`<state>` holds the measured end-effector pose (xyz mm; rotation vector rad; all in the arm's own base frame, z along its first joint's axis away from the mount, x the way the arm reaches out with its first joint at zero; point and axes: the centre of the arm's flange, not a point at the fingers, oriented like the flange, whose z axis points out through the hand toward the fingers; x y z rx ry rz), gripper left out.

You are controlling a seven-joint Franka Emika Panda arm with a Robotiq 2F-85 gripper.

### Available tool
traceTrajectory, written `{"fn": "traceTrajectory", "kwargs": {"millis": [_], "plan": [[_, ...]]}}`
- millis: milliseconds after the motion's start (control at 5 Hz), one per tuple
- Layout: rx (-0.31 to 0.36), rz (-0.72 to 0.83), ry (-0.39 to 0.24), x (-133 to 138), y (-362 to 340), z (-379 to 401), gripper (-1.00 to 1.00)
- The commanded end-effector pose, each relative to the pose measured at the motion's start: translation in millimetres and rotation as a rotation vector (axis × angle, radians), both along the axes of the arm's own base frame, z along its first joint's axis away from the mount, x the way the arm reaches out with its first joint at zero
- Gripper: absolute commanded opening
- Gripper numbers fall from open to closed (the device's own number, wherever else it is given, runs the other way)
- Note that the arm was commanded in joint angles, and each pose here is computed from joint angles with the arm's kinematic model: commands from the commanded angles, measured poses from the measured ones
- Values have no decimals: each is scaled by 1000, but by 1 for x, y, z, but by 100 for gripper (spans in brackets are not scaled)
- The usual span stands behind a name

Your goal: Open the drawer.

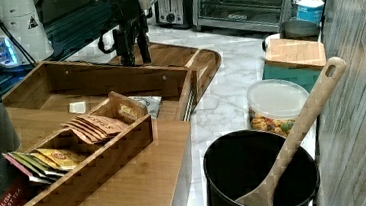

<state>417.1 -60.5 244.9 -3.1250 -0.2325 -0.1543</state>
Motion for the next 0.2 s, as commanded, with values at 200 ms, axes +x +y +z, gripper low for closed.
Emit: {"fn": "traceTrajectory", "kwargs": {"millis": [200], "plan": [[29, 169, 67, -23, 110, -2, 100]]}}
